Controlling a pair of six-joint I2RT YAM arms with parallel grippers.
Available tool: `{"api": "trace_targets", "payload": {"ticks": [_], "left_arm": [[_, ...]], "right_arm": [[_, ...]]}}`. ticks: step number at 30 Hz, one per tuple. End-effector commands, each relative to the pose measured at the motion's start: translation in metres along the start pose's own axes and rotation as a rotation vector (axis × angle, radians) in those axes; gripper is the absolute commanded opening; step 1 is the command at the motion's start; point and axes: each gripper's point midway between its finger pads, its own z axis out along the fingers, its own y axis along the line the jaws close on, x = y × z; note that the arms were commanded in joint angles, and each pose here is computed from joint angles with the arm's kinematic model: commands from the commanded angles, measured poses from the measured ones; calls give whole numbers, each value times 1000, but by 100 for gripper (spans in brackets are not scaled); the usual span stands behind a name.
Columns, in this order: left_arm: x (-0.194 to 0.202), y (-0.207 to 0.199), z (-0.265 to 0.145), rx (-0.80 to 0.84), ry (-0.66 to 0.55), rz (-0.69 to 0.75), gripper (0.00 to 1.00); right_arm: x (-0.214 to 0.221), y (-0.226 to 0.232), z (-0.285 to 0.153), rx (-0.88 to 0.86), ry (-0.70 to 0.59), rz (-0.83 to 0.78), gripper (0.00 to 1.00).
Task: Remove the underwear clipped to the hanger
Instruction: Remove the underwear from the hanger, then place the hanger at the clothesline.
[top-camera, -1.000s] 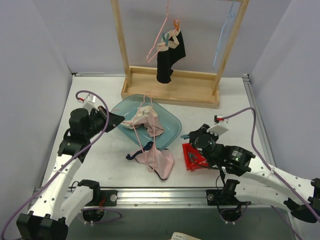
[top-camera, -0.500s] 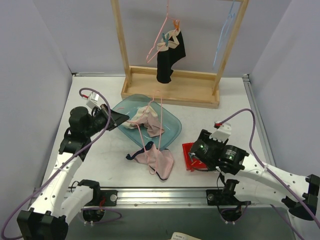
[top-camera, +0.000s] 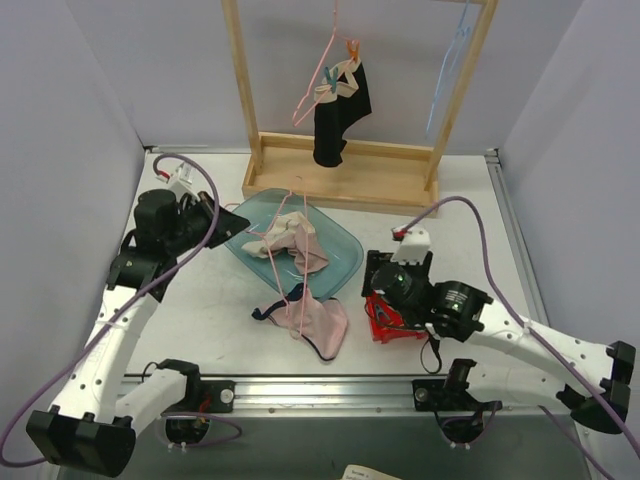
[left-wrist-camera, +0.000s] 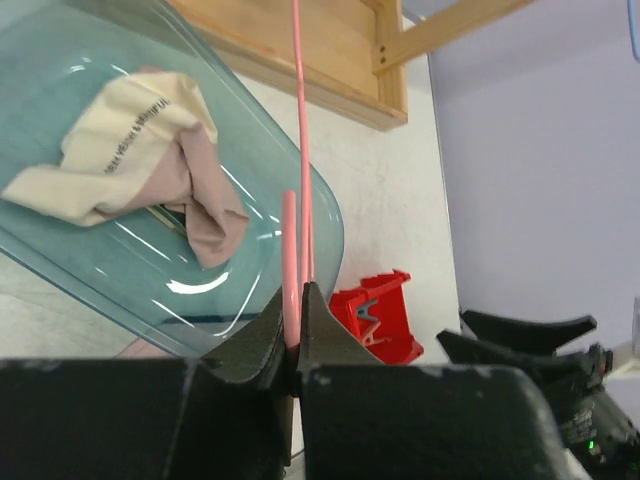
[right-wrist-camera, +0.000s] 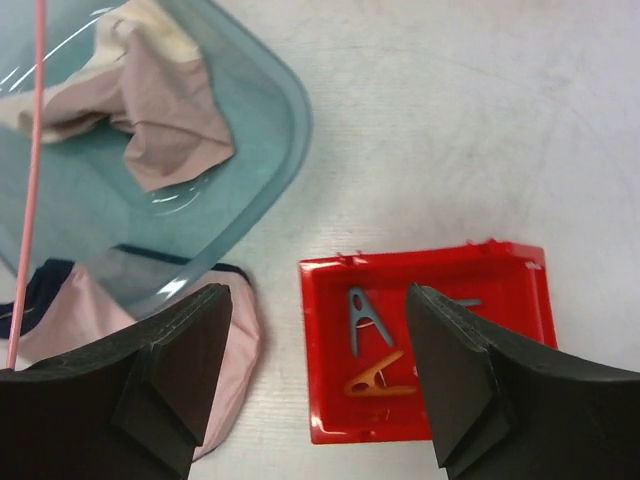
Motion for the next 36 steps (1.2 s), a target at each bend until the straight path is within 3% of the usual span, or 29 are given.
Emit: {"api": "trace_targets", "payload": {"ticks": [1,6,11,19,28,36], "left_arm": [[-33,-14,-9,-126,-96,74,3],[-30,-12,11,-255,-88,115,3],[-41,-15,25,-309,-125,112,3],[-51,-27,29,-290,-150,111,3],[-52,-37,20,-257,-145,115,3],[-54,-51,12,-214,-150,100,3]], "right_arm": [[-23,51,-4,-168,-27,-177,72],[-37,107,-24,-393,-36,-237,75],[-10,165,-45,-519,7,-381,79],[37,193,-30,-407,24,-468,82],[19,182,-12,-166,-85,-469,82],[32,174,7,-121,-21,-477,77]]}}
